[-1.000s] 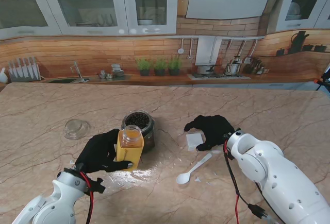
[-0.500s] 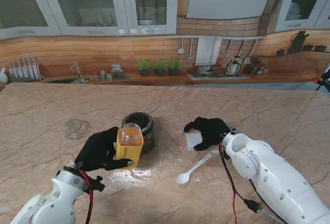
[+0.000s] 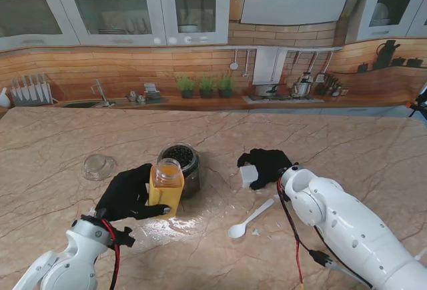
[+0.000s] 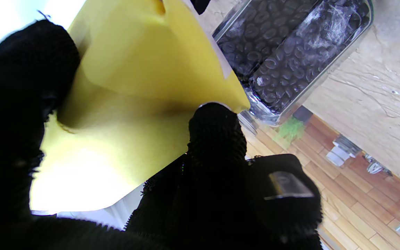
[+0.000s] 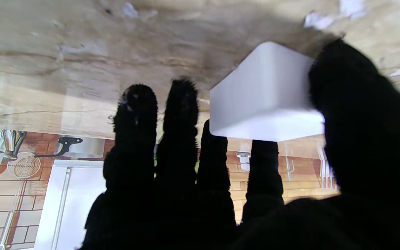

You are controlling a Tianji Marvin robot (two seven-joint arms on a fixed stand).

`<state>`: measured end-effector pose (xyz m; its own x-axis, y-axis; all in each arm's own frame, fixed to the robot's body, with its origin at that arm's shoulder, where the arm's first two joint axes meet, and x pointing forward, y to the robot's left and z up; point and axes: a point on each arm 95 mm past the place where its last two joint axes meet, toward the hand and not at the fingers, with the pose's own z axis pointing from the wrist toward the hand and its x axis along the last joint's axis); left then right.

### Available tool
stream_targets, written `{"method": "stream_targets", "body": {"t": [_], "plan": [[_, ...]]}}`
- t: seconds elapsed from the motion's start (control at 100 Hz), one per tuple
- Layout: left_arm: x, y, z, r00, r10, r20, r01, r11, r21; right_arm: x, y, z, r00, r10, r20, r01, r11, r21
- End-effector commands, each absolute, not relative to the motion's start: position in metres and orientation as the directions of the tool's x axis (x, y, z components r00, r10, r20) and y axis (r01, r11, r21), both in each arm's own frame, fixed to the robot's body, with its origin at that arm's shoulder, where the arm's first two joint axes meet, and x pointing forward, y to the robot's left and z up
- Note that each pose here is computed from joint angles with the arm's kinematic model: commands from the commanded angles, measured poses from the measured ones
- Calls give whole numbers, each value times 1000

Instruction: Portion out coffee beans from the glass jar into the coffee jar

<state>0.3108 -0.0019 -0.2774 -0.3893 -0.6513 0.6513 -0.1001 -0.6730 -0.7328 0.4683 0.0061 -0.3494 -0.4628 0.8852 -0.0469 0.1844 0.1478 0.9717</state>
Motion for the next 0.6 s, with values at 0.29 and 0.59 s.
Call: {"method": "stream_targets", "body": {"t": [0.29, 0.59], "plan": [[310, -4, -280, -387, -652, 652, -110, -670, -734, 456, 3, -375, -470, 883, -2, 173, 94, 981], [311, -12, -282, -401, -649, 646, -121, -662, -740, 448, 0, -333, -538, 842, 29, 87, 22, 996]]}}
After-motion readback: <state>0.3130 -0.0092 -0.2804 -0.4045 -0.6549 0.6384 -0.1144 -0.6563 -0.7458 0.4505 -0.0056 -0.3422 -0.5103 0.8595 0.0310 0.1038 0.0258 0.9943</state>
